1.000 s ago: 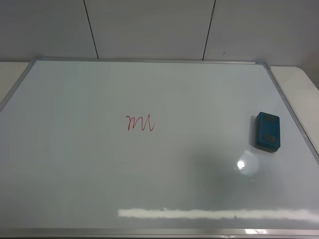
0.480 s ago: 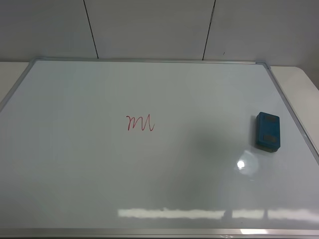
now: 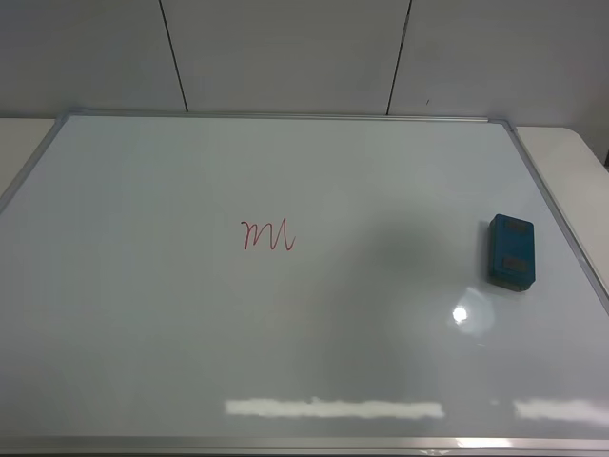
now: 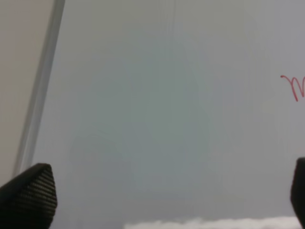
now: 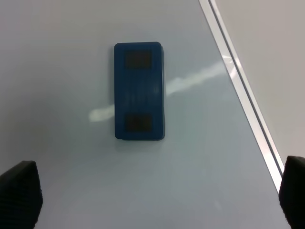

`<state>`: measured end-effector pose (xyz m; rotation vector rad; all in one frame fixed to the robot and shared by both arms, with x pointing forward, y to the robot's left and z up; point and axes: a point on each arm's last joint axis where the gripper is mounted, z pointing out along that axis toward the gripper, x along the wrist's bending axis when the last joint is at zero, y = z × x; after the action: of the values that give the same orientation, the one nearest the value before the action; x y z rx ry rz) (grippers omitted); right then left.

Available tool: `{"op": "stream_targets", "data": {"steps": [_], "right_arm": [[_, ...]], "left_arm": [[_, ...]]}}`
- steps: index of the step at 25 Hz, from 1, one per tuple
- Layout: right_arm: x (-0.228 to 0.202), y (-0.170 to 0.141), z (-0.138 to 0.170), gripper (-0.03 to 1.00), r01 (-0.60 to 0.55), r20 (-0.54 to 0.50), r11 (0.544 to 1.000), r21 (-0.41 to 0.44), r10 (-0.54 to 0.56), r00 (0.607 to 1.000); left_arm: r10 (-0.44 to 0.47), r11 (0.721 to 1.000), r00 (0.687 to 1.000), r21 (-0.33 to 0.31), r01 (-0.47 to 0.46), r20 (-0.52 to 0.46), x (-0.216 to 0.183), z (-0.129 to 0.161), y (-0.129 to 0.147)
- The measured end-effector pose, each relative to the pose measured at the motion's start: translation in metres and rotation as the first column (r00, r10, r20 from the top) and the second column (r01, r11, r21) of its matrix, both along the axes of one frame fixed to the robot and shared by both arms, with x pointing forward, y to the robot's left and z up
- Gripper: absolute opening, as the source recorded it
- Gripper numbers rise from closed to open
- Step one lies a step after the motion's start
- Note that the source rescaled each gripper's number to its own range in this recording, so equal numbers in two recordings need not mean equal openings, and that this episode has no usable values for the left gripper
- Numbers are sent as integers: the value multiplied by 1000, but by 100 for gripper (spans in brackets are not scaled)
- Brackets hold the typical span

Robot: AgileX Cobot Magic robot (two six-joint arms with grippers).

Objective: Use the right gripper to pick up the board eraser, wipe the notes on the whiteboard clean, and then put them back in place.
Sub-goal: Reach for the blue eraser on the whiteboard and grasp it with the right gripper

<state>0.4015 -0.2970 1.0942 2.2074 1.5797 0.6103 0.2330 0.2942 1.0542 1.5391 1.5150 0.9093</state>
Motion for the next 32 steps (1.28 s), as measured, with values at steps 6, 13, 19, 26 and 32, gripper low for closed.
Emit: {"op": "stream_targets", "data": {"steps": [6,13,19,26,32], "right_arm": [[24,2,-17,100,-1,-72,1000,14,2,997],[45,4,-40,100,1,-173,1000,19,2,985],[60,4,-55,100,14,-207,999,36,-6,978],[75,4,-74,100,25,-256,999,39,-14,967],[87,4,-92,100,27,-301,999,38,-14,954]], "left_arm": [[0,1000,1000,0,0,0,0,0,0],[0,1000,1000,0,0,0,0,0,0],[0,1000,1000,0,0,0,0,0,0],[0,1000,1000,0,0,0,0,0,0],[0,1000,1000,0,0,0,0,0,0]]}}
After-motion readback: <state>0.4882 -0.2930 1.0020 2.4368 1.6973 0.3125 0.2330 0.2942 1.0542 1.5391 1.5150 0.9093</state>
